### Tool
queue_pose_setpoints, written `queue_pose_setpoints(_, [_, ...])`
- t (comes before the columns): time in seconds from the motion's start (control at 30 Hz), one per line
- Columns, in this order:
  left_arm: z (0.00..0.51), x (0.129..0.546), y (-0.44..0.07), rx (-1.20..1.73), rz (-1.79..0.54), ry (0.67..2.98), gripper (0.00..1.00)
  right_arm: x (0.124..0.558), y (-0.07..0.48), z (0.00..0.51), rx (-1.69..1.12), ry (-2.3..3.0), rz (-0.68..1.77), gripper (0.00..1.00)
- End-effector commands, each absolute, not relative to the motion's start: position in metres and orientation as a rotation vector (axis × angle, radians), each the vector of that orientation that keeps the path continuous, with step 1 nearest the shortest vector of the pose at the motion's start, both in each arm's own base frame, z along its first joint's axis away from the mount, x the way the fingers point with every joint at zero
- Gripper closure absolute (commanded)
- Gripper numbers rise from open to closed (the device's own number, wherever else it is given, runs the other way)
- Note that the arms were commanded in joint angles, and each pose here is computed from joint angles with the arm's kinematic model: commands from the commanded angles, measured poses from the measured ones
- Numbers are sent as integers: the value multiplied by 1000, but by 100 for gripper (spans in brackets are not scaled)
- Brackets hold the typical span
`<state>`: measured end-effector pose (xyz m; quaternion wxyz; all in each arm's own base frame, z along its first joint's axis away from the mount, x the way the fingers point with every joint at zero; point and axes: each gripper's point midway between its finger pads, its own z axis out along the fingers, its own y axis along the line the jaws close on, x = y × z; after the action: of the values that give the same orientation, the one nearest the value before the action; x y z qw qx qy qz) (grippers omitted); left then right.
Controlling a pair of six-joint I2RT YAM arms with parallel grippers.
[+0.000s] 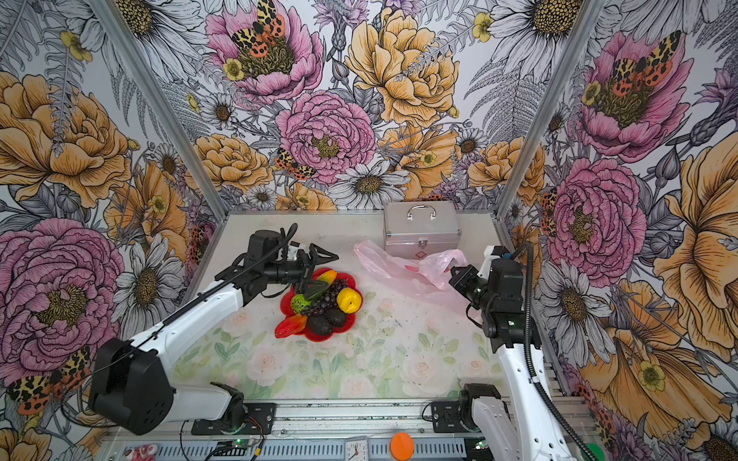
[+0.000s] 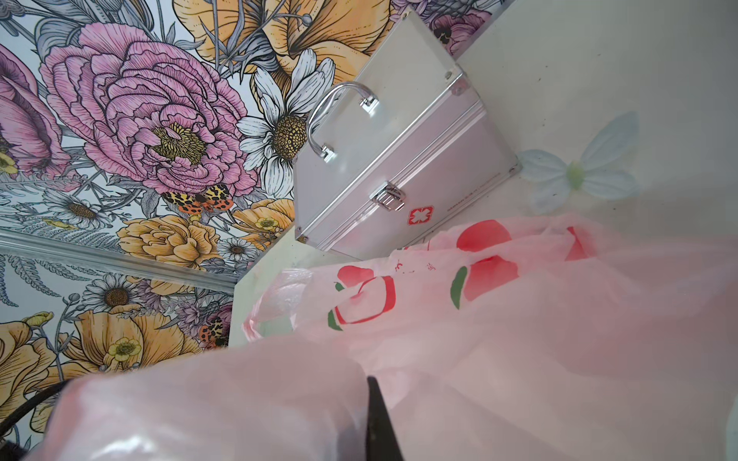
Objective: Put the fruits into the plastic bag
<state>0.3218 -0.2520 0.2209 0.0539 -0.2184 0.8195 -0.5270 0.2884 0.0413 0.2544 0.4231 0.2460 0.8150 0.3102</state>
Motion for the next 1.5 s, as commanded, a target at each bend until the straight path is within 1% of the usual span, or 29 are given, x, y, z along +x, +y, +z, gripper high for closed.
queue_pose_setpoints(0.0, [235, 352, -274, -562, -1653, 2429, 1, 285, 45, 261, 613, 2000, 804, 100])
queue_pose_setpoints(0.13, [225, 379, -291, -537, -1652, 2446, 2, 281, 45, 262, 619, 1988, 808, 100])
queue_pose_setpoints(0.27, [211, 393, -312, -516, -1661, 2489, 9, 280, 45, 264, 611, 1981, 805, 100])
queue_pose_setpoints(0.4, [184, 405, -323, -544, -1623, 2533, 19, 280, 46, 263, 607, 1985, 810, 100])
queue_pose_setpoints(0.47, [181, 410, -328, -537, -1622, 2531, 24, 280, 46, 264, 604, 1985, 811, 100])
queue_pose_setpoints(0.53, [177, 413, -335, -532, -1620, 2540, 27, 280, 46, 263, 599, 1987, 812, 100])
queue_pose_setpoints(0.57, [175, 415, -338, -533, -1622, 2545, 30, 280, 46, 263, 601, 1987, 812, 100])
queue_pose_setpoints(0.6, [174, 415, -341, -529, -1625, 2548, 39, 280, 47, 263, 601, 1989, 814, 100])
queue_pose_setpoints(0.67, [175, 417, -347, -519, -1628, 2547, 49, 281, 47, 262, 601, 1995, 817, 100])
queue_pose_setpoints(0.7, [174, 417, -348, -518, -1629, 2552, 62, 281, 48, 261, 603, 1998, 820, 100])
queue_pose_setpoints(0.77, [171, 417, -349, -525, -1621, 2557, 83, 280, 47, 261, 603, 1999, 819, 100])
queue_pose_setpoints(0.83, [171, 418, -348, -525, -1612, 2559, 99, 279, 47, 259, 601, 2006, 812, 100])
queue_pose_setpoints(0.9, [173, 418, -347, -509, -1604, 2557, 100, 277, 45, 255, 602, 2032, 786, 100])
queue_pose_setpoints(0.93, [175, 418, -347, -502, -1599, 2555, 100, 275, 45, 254, 600, 2047, 775, 97])
queue_pose_setpoints(1.0, [181, 418, -345, -476, -1577, 2553, 100, 269, 45, 251, 571, 2119, 734, 65])
queue_pose_setpoints(1.03, [185, 418, -345, -452, -1564, 2554, 100, 263, 45, 247, 553, 2177, 699, 56])
queue_pose_setpoints(1.1, [193, 419, -345, -417, -1546, 2550, 100, 248, 41, 240, 520, 2296, 610, 47])
queue_pose_setpoints(1.17, [200, 422, -346, -382, -1529, 2549, 100, 231, 37, 236, 481, 2401, 532, 43])
queue_pose_setpoints(1.3, [211, 426, -348, -314, -1504, 2554, 100, 203, 34, 239, 374, 2527, 428, 38])
queue_pose_setpoints(1.4, [221, 426, -351, -244, -1492, 2558, 100, 192, 31, 240, 276, 2591, 353, 35])
queue_pose_setpoints(1.47, [226, 426, -353, -202, -1485, 2567, 100, 192, 28, 240, 216, 2610, 296, 33])
